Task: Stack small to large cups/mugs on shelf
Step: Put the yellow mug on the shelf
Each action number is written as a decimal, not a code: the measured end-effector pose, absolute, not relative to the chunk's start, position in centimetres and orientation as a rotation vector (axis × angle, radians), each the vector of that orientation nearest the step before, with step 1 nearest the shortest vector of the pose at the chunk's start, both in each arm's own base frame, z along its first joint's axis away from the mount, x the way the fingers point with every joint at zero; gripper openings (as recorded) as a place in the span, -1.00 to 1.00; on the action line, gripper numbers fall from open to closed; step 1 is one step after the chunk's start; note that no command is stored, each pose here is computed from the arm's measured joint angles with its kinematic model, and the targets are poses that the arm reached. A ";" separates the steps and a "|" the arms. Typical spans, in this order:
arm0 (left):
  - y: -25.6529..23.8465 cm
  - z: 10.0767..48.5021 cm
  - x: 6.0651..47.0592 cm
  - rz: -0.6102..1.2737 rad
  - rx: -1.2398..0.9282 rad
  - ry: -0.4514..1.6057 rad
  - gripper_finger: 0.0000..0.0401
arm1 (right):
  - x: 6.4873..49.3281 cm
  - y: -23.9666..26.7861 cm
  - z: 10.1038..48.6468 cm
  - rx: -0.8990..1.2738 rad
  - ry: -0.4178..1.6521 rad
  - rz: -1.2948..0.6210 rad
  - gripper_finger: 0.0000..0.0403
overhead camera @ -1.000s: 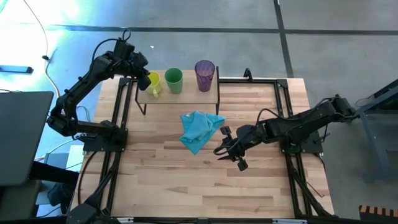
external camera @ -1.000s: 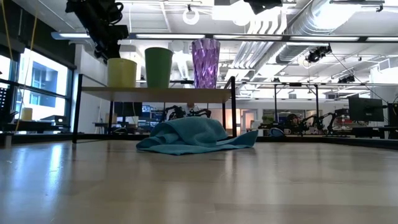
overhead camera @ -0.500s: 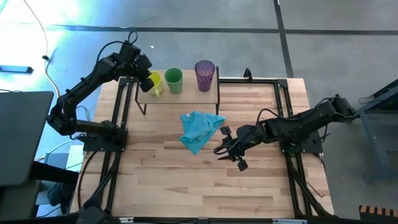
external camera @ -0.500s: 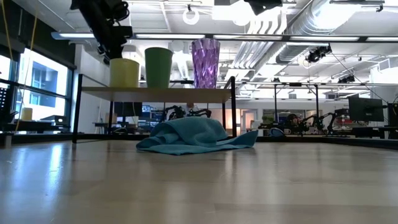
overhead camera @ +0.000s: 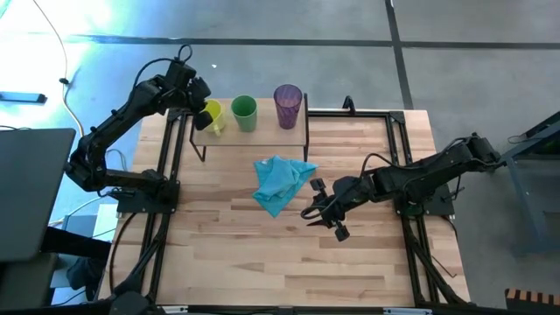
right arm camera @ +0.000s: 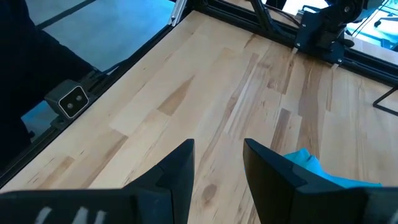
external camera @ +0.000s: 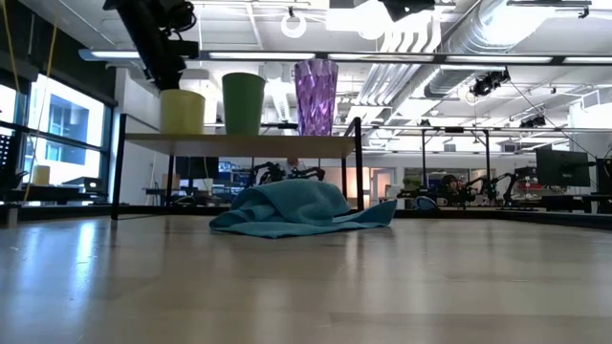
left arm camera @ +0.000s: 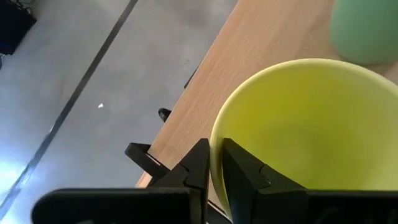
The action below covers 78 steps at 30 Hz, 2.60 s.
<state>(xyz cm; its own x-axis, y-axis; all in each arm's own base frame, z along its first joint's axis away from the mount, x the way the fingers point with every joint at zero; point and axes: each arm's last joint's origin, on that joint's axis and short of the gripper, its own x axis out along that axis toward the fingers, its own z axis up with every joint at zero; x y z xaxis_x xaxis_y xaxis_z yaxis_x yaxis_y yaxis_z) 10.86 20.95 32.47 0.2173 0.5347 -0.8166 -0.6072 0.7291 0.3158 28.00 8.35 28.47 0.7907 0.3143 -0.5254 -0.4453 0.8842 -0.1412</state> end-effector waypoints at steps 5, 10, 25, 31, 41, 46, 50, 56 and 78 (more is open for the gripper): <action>20.9 32.4 10.8 0.770 -0.064 1.120 -0.87 | 28.0 8.4 28.5 -0.265 0.512 0.414 -0.36; 20.8 32.3 10.8 0.756 -0.045 1.134 -0.87 | 28.0 8.4 28.5 -0.265 0.512 0.414 -0.36; 19.8 32.4 13.0 0.748 0.117 1.207 -0.87 | 28.0 8.4 28.5 -0.265 0.508 0.415 -0.36; 19.8 32.3 12.9 0.754 0.134 1.223 -0.80 | 28.0 8.4 28.5 -0.260 0.509 0.418 -0.36; 20.1 32.4 13.0 0.773 0.178 1.233 -0.76 | 28.0 8.4 28.5 -0.256 0.509 0.417 -0.36; 20.1 32.4 13.0 0.773 0.189 1.236 -0.75 | 28.0 8.4 28.5 -0.256 0.509 0.417 -0.36; 20.1 32.5 13.0 0.780 0.192 1.240 -0.76 | 28.0 8.4 28.5 -0.256 0.509 0.417 -0.36; 19.8 32.5 13.5 0.782 0.245 1.269 -0.75 | 28.0 8.4 28.5 -0.256 0.507 0.416 -0.36; 19.9 32.0 14.5 0.751 0.273 1.284 -0.59 | 28.1 8.5 28.5 -0.234 0.509 0.439 -0.36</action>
